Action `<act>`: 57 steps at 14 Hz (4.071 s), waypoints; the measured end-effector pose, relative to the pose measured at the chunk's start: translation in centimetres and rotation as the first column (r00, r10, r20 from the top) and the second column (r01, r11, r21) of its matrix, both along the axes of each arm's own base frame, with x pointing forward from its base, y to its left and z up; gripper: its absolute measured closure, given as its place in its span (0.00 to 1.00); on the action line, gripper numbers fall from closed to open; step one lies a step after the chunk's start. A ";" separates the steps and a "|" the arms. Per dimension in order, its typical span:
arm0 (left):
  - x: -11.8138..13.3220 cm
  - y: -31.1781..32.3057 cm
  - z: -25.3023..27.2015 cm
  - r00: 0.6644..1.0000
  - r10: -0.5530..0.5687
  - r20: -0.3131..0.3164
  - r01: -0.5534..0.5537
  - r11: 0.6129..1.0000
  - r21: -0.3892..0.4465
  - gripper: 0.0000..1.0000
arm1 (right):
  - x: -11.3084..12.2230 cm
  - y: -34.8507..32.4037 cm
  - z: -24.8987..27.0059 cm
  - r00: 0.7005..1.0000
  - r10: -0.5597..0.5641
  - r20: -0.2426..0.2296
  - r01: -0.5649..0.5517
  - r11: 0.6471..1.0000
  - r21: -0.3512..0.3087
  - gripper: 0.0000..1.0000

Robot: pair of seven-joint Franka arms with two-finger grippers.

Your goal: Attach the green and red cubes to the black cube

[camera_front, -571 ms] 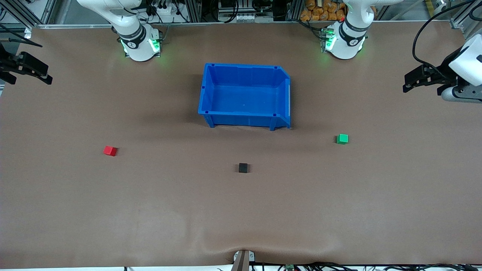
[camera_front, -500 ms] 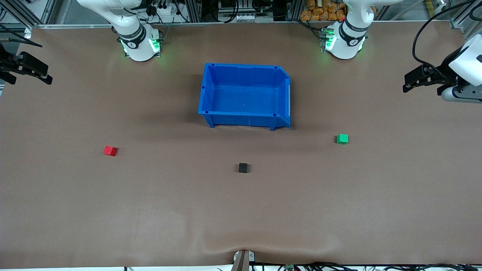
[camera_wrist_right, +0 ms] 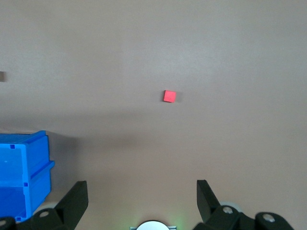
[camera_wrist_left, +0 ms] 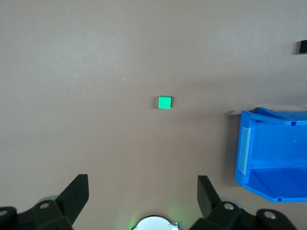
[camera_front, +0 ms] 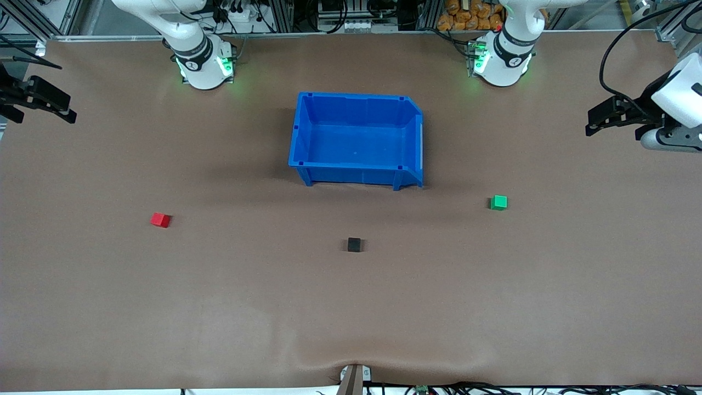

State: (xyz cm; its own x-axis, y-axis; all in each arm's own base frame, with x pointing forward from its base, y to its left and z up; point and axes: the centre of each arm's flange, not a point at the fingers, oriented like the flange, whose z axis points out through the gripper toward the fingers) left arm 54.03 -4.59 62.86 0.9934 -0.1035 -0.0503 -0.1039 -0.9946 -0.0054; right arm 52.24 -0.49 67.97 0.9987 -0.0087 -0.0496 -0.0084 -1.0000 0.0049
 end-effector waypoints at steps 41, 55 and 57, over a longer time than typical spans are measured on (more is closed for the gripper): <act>0.1 -4.0 -43.4 0.993 0.069 -0.094 -0.067 0.997 0.024 0.00 | 2.5 -0.6 -3.9 0.998 -0.011 -0.067 0.011 1.000 0.002 0.00; 0.7 -4.9 -45.4 0.995 0.052 -0.088 -0.048 0.998 0.052 0.09 | 8.3 -6.5 -19.9 0.937 -0.101 -0.336 0.107 0.994 -0.001 0.00; 0.8 -4.9 -45.5 0.995 0.052 -0.087 -0.048 0.998 0.051 0.11 | 9.4 -6.4 -24.3 0.920 -0.097 -0.380 0.106 0.994 0.003 0.00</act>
State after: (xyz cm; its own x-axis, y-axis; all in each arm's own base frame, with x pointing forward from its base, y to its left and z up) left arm 54.82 -9.51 17.39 0.9886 -0.0488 -0.1422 -0.0560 -0.9973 -0.0474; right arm 61.66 -6.88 43.70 0.8989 -0.1033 -0.4258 -0.1118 -0.9937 0.0052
